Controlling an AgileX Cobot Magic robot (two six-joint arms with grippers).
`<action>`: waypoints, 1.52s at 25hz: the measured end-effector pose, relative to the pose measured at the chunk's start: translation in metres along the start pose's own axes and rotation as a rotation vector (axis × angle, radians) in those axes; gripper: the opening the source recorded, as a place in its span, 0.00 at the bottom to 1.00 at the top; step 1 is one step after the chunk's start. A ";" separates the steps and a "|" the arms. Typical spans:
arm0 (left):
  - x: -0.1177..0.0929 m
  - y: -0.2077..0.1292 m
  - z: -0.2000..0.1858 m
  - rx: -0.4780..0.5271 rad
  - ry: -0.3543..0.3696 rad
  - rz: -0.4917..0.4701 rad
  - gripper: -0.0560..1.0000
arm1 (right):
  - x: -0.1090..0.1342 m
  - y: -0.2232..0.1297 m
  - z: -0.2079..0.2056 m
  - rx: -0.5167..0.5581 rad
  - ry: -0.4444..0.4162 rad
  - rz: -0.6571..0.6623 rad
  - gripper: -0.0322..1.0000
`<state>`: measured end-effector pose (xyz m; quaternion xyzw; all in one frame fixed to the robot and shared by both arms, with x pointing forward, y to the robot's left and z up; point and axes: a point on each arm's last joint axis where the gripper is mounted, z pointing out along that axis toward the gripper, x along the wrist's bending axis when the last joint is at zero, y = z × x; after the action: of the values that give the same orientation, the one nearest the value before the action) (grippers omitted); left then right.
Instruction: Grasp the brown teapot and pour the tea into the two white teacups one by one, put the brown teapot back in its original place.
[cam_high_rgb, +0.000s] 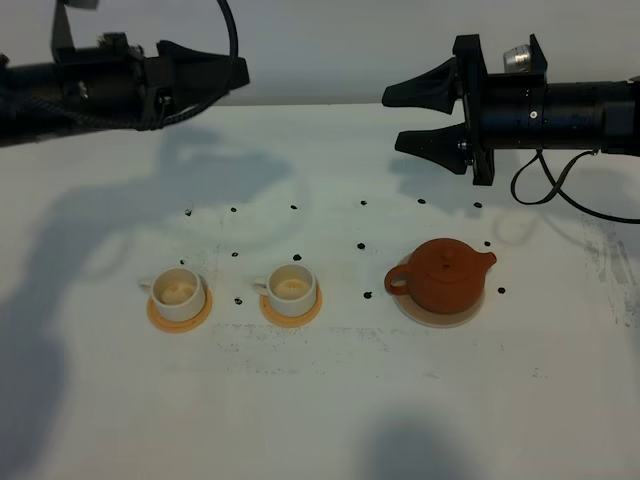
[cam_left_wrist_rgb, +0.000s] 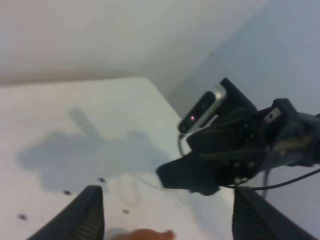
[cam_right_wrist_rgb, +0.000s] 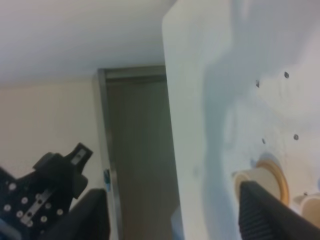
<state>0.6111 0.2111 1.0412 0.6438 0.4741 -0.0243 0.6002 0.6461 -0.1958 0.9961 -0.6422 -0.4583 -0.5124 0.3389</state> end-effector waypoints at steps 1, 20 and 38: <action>-0.003 0.003 -0.004 -0.007 0.026 0.037 0.58 | 0.001 0.001 0.000 -0.005 0.008 -0.006 0.59; -0.075 0.039 -0.098 -0.004 0.507 0.492 0.57 | 0.059 0.020 -0.014 0.091 -0.233 -0.728 0.53; -0.141 -0.029 -0.188 -0.158 0.662 0.518 0.57 | 0.136 0.004 -0.097 -0.228 -0.834 -1.087 0.52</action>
<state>0.4141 0.2734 1.1566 0.6665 0.4642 0.3716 0.4496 0.6232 -0.2520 1.1521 -0.4966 -0.7502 -0.3648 -0.2397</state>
